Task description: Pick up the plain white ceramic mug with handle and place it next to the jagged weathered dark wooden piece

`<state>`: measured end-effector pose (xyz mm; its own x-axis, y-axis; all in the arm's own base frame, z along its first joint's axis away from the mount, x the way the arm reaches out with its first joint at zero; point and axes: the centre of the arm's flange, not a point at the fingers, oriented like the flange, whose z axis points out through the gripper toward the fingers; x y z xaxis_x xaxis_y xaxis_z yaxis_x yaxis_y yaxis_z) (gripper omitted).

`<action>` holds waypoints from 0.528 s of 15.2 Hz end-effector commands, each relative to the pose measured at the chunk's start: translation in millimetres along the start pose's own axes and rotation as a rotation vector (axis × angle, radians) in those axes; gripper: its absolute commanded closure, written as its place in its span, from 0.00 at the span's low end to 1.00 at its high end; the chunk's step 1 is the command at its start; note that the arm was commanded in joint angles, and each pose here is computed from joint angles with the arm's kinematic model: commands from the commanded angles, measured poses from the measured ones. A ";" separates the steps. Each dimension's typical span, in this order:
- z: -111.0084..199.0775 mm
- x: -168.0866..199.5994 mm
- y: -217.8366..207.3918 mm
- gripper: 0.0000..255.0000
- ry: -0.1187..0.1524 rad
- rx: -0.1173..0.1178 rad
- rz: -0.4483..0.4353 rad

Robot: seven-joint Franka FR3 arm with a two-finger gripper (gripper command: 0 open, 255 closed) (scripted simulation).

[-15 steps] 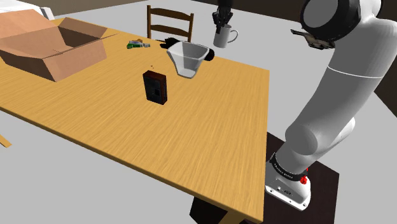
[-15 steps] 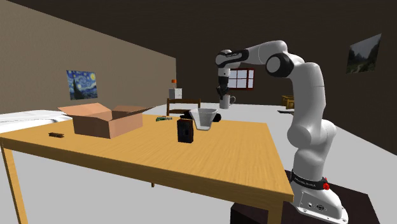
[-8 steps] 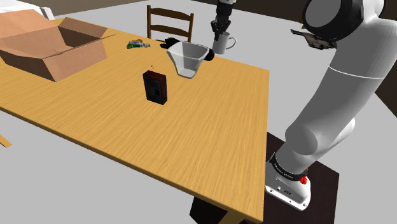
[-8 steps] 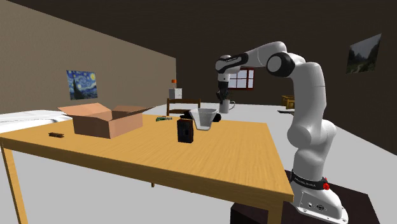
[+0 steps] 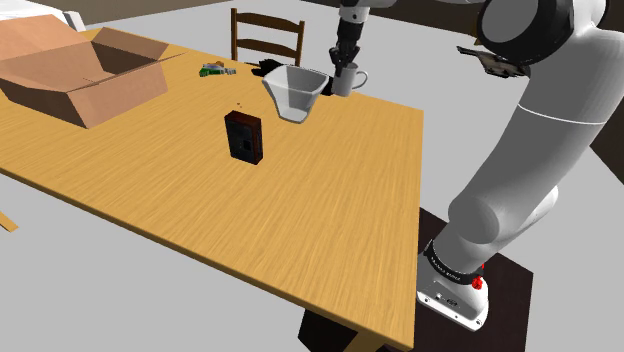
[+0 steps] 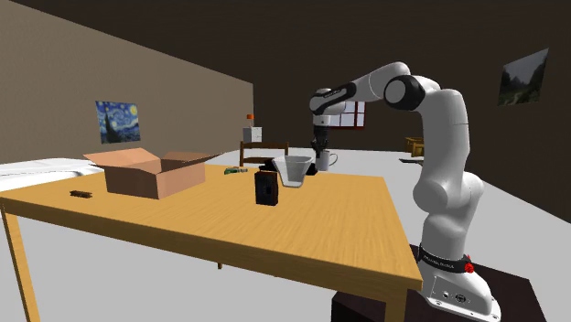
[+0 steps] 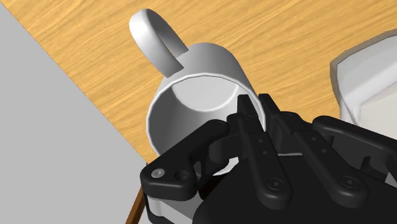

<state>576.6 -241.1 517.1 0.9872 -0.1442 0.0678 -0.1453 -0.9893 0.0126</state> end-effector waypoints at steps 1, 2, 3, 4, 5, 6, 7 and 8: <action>10.4 -0.5 1.3 1.00 0.001 0.000 0.000; 15.6 -0.8 1.2 1.00 0.001 0.000 0.000; 20.9 -1.2 1.2 1.00 0.001 0.000 0.000; 26.2 -1.5 1.1 1.00 0.001 0.000 0.000; 31.4 -1.9 1.0 1.00 0.001 0.000 0.000; 36.7 -2.2 1.0 1.00 0.001 0.000 0.000; 42.0 -2.6 0.9 1.00 0.001 0.000 0.000; 43.3 -2.7 0.9 1.00 0.001 0.000 0.000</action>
<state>576.8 -243.3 476.4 0.9872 -0.1445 0.0677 -0.1456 -0.9893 0.0126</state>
